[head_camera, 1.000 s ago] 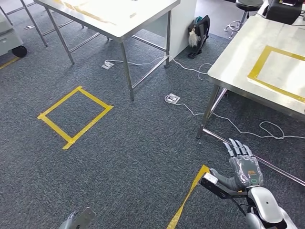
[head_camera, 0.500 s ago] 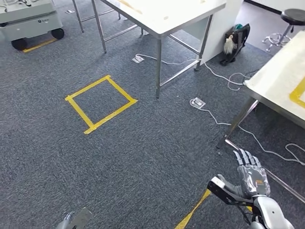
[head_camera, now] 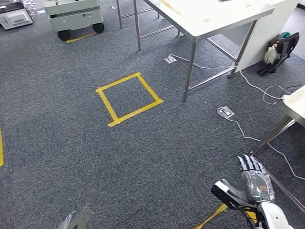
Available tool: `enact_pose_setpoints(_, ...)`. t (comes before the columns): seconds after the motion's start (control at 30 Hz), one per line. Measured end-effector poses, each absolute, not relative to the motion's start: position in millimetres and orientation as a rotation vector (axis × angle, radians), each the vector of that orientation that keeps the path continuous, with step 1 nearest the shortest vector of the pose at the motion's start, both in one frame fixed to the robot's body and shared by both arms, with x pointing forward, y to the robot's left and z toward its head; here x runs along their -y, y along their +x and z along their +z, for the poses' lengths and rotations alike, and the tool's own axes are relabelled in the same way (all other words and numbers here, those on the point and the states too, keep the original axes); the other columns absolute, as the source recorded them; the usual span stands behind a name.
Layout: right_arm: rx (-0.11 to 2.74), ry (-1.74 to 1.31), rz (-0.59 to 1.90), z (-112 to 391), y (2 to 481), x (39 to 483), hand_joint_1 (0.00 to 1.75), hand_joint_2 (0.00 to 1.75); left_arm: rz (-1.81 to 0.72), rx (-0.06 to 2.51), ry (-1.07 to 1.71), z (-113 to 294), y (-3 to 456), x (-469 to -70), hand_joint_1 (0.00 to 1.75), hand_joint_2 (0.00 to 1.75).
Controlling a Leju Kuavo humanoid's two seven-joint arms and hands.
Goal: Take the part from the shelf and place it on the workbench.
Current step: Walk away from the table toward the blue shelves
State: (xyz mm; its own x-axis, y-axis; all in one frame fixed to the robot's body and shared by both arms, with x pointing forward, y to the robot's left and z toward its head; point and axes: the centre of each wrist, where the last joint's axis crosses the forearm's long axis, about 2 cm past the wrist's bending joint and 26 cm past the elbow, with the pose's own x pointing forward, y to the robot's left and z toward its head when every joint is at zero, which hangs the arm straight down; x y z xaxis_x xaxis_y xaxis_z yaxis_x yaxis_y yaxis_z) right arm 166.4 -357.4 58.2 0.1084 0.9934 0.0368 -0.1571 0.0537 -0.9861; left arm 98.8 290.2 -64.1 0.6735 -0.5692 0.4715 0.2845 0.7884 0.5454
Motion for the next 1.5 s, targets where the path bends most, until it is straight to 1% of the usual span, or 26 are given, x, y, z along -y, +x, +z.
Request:
enact_pose_setpoints(0.47, 0.965, -1.079, 1.135, 50, 157, 363, 0.00, 0.00, -0.484, 0.671, 0.462, -63, 98, -291, 0.00, 0.00)
enact_pose_setpoints(0.8, 0.851, -1.013, 1.096, 25, 135, 362, 0.00, 0.00, -0.460, 0.661, 0.465, -63, 94, -291, 0.00, 0.00)
enact_pose_setpoints(1.07, 0.799, -1.097, 0.995, 16, 127, 360, 0.00, 0.00, -0.445, 0.642, 0.471, -62, 84, -292, 0.00, 0.00)
enact_pose_setpoints(1.33, 0.747, -1.019, 0.857, 7, 117, 357, 0.00, 0.00, -0.430, 0.643, 0.482, -61, 84, -293, 0.00, 0.00)
enact_pose_setpoints(1.5, 0.733, -1.002, 0.819, 5, 117, 356, 0.00, 0.00, -0.423, 0.644, 0.484, -60, 82, -293, 0.00, 0.00)
